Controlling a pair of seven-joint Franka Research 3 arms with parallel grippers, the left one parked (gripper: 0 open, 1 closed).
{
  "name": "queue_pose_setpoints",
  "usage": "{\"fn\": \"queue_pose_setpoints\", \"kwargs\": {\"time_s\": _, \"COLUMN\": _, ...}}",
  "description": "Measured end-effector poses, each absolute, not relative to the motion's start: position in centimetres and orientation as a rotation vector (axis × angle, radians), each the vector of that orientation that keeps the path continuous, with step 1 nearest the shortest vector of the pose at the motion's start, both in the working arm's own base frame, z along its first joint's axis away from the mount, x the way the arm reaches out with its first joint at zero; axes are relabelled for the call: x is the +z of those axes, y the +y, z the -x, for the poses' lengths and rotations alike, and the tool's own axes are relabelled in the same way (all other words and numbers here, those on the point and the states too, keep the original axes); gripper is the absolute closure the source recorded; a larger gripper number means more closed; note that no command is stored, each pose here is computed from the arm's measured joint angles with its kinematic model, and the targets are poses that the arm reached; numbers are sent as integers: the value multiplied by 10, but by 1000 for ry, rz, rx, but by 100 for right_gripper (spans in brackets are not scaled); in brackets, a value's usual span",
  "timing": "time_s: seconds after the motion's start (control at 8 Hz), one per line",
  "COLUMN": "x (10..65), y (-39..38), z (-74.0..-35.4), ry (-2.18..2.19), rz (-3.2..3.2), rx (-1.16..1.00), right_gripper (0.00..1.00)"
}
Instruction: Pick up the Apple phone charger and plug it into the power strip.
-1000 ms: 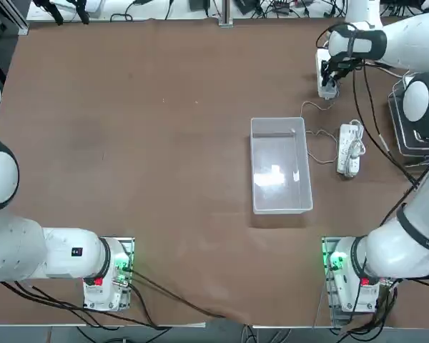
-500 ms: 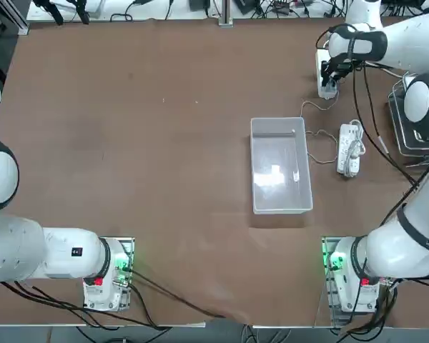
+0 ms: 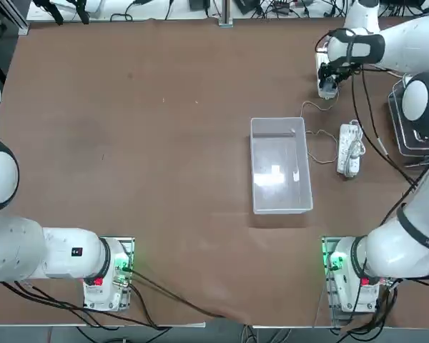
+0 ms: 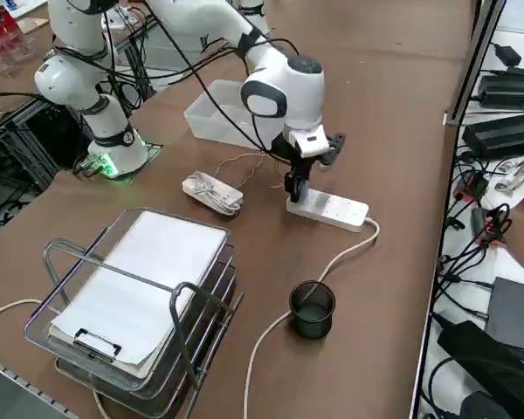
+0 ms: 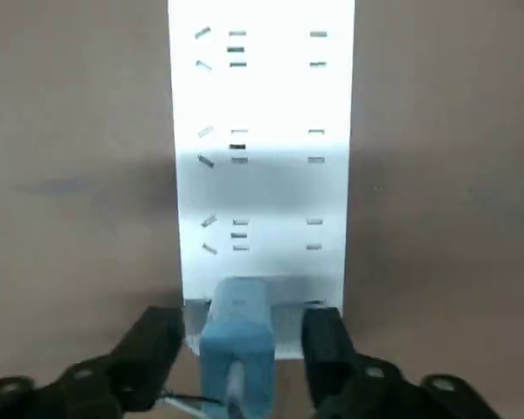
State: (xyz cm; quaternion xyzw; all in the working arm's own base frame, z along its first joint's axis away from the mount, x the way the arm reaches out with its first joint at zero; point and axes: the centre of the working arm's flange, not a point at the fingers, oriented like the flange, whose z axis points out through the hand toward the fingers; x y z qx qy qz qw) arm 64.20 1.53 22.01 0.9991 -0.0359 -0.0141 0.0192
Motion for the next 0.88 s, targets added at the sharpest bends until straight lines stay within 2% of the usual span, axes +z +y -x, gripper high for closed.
{"fn": "queue_pose_setpoints", "kwargs": {"time_s": 0.12, "x": 227, "y": 15, "z": -645, "ry": -112, "rz": -3102, "rx": -18, "right_gripper": 0}}
{"fn": "queue_pose_setpoints", "kwargs": {"time_s": 0.5, "x": 272, "y": 15, "z": -652, "ry": -115, "rz": -3103, "rx": 36, "right_gripper": 0}}
{"fn": "queue_pose_setpoints", "kwargs": {"time_s": 0.88, "x": 341, "y": 17, "z": -655, "ry": -79, "rz": -3102, "rx": 25, "right_gripper": 0}}
